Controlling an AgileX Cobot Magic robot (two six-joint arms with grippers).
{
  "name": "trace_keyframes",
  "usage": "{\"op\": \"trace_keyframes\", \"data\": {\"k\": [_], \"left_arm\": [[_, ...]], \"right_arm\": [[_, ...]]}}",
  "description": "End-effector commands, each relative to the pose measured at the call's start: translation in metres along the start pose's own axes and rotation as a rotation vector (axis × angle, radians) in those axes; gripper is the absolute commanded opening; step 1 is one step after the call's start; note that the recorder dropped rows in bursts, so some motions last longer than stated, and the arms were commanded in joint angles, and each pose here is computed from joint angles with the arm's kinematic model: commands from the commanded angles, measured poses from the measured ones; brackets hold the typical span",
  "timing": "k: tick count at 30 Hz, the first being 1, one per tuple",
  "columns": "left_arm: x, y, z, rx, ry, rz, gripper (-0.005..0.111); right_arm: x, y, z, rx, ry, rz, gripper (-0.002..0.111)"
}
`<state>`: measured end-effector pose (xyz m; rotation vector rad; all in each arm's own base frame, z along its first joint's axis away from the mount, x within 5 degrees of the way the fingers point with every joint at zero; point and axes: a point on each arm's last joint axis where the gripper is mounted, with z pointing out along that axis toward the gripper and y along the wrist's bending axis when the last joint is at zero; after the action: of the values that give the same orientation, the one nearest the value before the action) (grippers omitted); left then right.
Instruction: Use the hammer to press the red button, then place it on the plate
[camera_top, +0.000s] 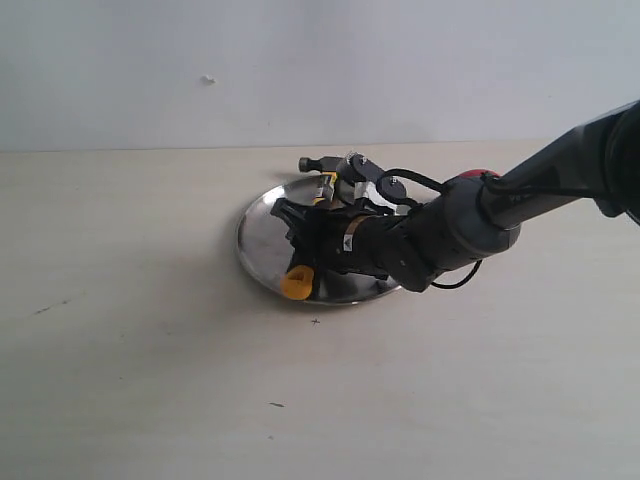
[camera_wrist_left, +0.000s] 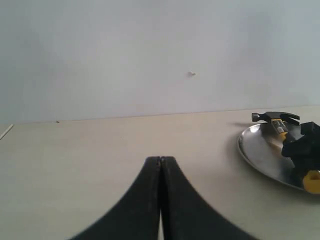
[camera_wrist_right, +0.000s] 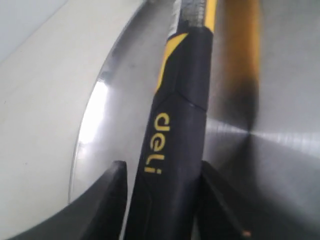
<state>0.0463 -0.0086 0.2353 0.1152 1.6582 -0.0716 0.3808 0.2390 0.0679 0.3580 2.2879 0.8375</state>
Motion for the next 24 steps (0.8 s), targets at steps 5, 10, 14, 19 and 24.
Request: {"op": "trace_keyframes", "data": {"k": [5, 10, 14, 19, 24], "left_arm": [[0.001, 0.0, 0.0, -0.003, -0.009, 0.003, 0.0], [0.001, 0.0, 0.0, -0.003, -0.009, 0.003, 0.0], [0.001, 0.0, 0.0, -0.003, -0.009, 0.003, 0.0], [0.001, 0.0, 0.0, -0.003, -0.009, 0.003, 0.0], [0.001, 0.0, 0.0, -0.003, -0.009, 0.003, 0.0]], "right_arm": [[-0.011, 0.008, -0.007, 0.003, -0.017, 0.019, 0.059], [-0.024, 0.023, -0.03, 0.08, 0.02, -0.006, 0.059], [-0.031, 0.047, -0.078, 0.141, 0.077, -0.251, 0.012], [-0.002, 0.028, -0.175, -0.016, 0.005, -0.421, 0.0], [0.037, -0.019, -0.253, 0.005, 0.016, -0.446, 0.0]]}}
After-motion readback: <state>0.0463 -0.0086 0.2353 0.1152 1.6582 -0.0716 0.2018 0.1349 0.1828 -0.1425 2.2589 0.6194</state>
